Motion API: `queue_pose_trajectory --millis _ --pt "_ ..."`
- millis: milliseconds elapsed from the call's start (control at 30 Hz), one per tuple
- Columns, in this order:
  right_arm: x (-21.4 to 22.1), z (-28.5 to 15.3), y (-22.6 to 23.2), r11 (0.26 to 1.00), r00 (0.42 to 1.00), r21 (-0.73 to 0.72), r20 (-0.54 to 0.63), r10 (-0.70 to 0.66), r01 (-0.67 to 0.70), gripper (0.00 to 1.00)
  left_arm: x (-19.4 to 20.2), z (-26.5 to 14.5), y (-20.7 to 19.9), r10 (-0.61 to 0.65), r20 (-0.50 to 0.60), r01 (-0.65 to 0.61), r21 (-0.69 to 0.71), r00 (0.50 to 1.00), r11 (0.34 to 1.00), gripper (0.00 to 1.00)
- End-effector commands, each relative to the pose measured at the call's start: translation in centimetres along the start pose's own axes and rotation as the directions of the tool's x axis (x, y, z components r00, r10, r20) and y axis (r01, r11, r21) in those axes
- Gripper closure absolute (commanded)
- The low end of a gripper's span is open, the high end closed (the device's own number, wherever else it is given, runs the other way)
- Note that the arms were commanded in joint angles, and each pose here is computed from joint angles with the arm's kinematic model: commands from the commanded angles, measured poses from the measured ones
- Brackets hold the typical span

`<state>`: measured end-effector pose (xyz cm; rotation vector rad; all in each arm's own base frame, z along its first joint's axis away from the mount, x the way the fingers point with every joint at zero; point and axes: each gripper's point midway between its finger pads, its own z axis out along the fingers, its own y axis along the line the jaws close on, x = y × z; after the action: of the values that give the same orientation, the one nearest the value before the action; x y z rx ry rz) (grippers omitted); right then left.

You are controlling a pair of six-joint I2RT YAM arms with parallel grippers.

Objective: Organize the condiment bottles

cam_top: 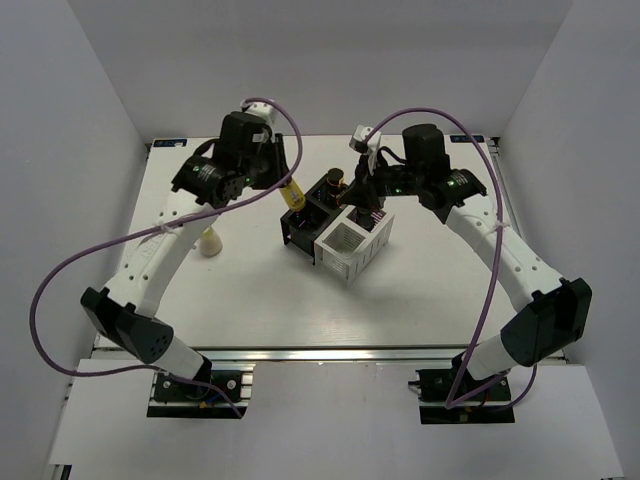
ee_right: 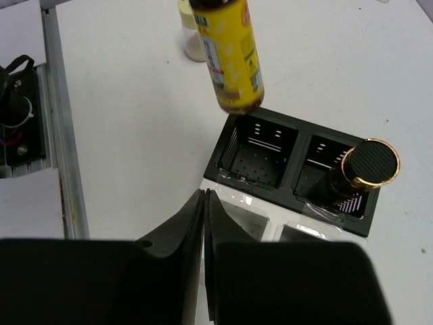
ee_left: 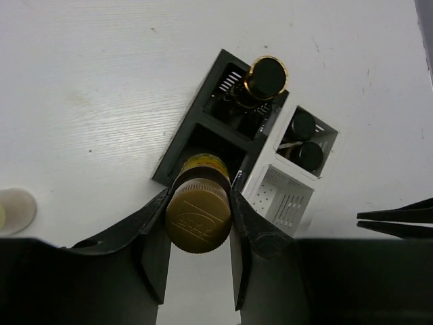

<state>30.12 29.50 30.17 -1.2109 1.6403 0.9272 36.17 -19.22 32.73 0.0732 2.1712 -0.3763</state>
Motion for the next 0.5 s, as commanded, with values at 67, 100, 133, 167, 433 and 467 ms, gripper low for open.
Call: queue_pose_trajectory --millis 67,100,133,167,433,467 --pt "-1.6 -1.7 0.0 0.998 0.998 0.045 0.048 -0.048 0.046 0.93 -1.6 1.8 -3.3 0.02 0.047 -0.023 0.077 0.999 0.997 1.0" --pt "-1.5 -1.8 -0.1 0.998 0.998 0.051 0.047 -0.046 0.044 0.93 -1.6 2.1 -3.5 0.026 0.048 -0.029 0.073 0.999 0.997 1.0" --pt "-1.4 -2.0 -0.1 0.998 0.998 0.056 0.048 -0.046 0.044 0.93 -1.2 2.8 -3.7 0.037 0.035 -0.039 0.071 0.999 0.997 1.0" --pt "-1.4 -2.1 -0.2 0.998 0.998 0.057 0.047 -0.045 0.042 0.93 -1.0 3.1 -3.8 0.041 0.029 -0.043 0.071 0.999 0.997 1.0" --pt "-1.0 -2.5 -0.4 0.998 0.998 0.062 0.05 -0.035 0.032 0.93 1.3 6.2 -4.0 0.082 -0.03 -0.08 0.064 0.996 0.995 1.0" --pt "-1.1 -2.6 -0.4 0.997 0.998 0.065 0.053 -0.038 0.035 0.93 1.4 6.4 -3.9 0.086 -0.032 -0.084 0.06 0.996 0.995 1.0"
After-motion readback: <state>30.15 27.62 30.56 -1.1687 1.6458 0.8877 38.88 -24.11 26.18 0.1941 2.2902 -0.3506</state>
